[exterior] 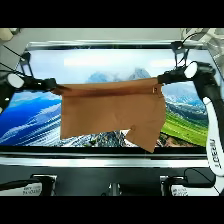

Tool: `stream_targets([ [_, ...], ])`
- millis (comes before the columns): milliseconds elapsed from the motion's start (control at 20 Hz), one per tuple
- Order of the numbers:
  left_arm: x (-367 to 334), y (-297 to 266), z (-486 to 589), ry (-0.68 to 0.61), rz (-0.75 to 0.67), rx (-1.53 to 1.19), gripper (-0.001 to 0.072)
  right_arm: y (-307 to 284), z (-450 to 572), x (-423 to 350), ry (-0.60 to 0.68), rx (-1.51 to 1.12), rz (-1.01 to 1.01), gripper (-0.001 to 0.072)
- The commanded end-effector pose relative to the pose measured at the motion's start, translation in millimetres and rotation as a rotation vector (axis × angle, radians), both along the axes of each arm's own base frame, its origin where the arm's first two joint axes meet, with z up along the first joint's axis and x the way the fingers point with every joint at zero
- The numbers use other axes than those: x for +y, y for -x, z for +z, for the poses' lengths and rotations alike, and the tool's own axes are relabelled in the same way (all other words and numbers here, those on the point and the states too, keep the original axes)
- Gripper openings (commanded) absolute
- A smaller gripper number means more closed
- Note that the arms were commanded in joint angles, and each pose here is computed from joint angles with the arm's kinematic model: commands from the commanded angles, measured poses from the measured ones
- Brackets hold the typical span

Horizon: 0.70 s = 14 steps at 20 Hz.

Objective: Fold the shirts.

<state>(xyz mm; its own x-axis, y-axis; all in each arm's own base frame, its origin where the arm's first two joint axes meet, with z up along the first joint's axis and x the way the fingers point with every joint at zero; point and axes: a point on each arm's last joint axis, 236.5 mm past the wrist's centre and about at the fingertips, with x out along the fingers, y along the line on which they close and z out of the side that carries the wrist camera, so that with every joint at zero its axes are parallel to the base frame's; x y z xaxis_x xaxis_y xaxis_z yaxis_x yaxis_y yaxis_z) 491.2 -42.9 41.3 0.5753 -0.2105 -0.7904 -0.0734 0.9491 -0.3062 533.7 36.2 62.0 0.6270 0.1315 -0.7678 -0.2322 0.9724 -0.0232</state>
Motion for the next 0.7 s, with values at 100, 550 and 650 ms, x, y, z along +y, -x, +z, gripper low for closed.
stream_targets([
  [100, -25, 6, -44, 0.152, 0.003, 0.157, 0.0673, -1, -35, 13, -0.097, 0.077, 0.018, 0.0553],
  [550, 44, 192, -89, 0.203, -0.094, 0.738, 0.0548, 153, -80, -116, -0.095, 0.587, 0.055, 0.0408],
  [650, 24, 221, -110, 0.27, -0.108, 0.765, 0.0547, 170, -93, -110, -0.108, 0.641, 0.095, 0.034],
])
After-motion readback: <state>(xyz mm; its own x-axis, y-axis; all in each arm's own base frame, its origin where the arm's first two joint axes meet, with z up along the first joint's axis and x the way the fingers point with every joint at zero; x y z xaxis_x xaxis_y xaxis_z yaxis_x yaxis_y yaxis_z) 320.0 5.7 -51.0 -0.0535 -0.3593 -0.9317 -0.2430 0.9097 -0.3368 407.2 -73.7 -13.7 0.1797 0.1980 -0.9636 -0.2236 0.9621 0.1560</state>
